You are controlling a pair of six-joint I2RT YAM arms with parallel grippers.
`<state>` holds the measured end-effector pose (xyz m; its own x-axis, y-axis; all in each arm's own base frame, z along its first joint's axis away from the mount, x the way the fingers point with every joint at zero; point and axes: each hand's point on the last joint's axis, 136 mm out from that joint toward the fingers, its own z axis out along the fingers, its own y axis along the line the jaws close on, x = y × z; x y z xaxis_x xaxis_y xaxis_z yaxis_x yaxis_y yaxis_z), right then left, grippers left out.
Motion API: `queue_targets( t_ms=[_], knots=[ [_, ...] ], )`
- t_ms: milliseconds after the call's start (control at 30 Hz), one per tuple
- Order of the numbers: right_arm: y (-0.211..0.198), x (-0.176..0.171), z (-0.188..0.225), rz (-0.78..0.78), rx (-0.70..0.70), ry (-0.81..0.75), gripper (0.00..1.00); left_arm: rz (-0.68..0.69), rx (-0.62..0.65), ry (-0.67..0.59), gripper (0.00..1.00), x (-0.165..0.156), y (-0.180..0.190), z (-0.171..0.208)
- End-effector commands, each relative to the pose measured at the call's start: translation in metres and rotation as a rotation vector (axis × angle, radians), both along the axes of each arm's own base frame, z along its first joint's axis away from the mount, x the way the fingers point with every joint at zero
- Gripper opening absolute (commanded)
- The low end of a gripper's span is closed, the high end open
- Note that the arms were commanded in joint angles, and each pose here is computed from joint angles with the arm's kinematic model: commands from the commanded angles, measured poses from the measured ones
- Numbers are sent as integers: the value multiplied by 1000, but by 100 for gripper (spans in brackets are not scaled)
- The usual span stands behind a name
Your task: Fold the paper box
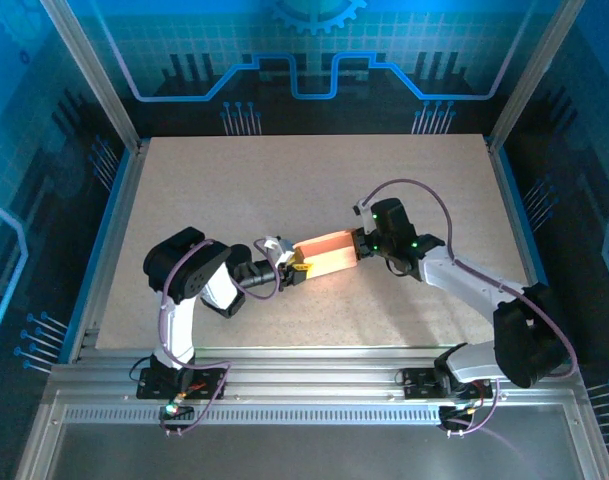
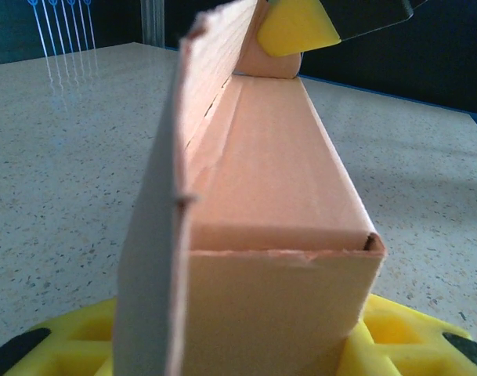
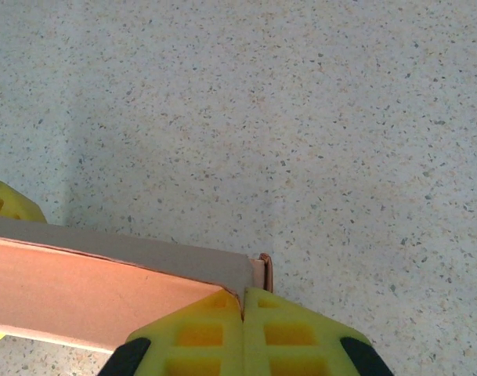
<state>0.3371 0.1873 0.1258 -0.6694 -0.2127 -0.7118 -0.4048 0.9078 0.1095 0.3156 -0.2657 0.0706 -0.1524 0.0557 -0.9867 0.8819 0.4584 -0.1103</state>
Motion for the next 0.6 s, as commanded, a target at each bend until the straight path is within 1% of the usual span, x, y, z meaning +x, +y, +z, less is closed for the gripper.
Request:
queue_targets(
  t_ms=[0, 67, 100, 267, 367, 433, 567],
  knots=[
    [-19, -44, -60, 16, -130, 224, 0, 127, 69, 197, 50, 11, 23, -46],
    [-18, -45, -58, 22, -126, 214, 0, 127, 69, 194, 56, 11, 23, -45],
    [-18, -45, -56, 24, -126, 211, 0, 130, 69, 194, 58, 11, 23, -45],
    [-21, -46, -49, 33, -153, 211, 0, 133, 66, 198, 55, 12, 23, -45],
    [-24, -47, -52, 18, -158, 216, 0, 135, 61, 200, 58, 13, 23, -44],
    [-23, -48, -56, 10, -145, 227, 0, 137, 58, 199, 63, 13, 24, -42],
    [-22, -48, -61, -15, -151, 228, 0, 148, 47, 199, 77, 12, 25, -36]
  ],
)
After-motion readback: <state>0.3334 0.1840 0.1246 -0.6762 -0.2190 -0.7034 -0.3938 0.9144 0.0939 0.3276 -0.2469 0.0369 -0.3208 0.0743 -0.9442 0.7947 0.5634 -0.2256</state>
